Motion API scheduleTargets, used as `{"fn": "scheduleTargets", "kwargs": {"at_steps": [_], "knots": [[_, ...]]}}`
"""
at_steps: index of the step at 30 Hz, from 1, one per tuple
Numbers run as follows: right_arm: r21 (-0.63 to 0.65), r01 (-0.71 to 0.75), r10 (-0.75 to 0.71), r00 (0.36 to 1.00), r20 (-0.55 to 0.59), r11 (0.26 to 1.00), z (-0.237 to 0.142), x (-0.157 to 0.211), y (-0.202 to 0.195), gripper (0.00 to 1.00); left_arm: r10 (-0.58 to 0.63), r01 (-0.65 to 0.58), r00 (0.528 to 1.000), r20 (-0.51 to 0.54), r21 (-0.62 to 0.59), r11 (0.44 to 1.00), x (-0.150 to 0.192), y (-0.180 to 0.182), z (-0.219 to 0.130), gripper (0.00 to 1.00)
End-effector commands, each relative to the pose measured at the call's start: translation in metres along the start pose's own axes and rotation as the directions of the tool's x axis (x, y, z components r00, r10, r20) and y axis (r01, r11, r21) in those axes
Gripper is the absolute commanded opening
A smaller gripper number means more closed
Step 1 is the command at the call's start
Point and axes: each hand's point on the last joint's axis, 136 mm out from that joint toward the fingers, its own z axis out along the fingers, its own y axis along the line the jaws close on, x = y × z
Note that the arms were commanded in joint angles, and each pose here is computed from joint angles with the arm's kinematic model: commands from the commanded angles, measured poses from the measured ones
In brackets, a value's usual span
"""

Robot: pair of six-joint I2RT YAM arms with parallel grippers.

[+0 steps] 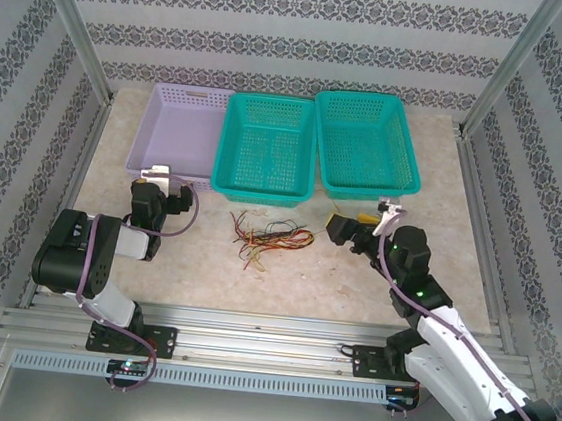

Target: Untangle the cables

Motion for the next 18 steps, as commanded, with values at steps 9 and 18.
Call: {"fn": "scheduleTargets", "kwargs": {"at_steps": [9, 18], "knots": [[0.076, 0.147, -0.130, 0.973, -0.193, 0.986, 0.024, 0.075, 0.001, 0.98, 0.018, -0.018, 1.000, 0.012, 0.021, 1.000, -0.006, -0.004, 0.004, 1.00], [0.029, 0.204, -0.187, 0.939, -0.287, 0.979, 0.043, 0.106, 0.022, 0.98, -0.033, 0.038, 0.997, 0.063, -0.077, 0.996, -0.029, 0.016, -0.018, 1.00]]}}
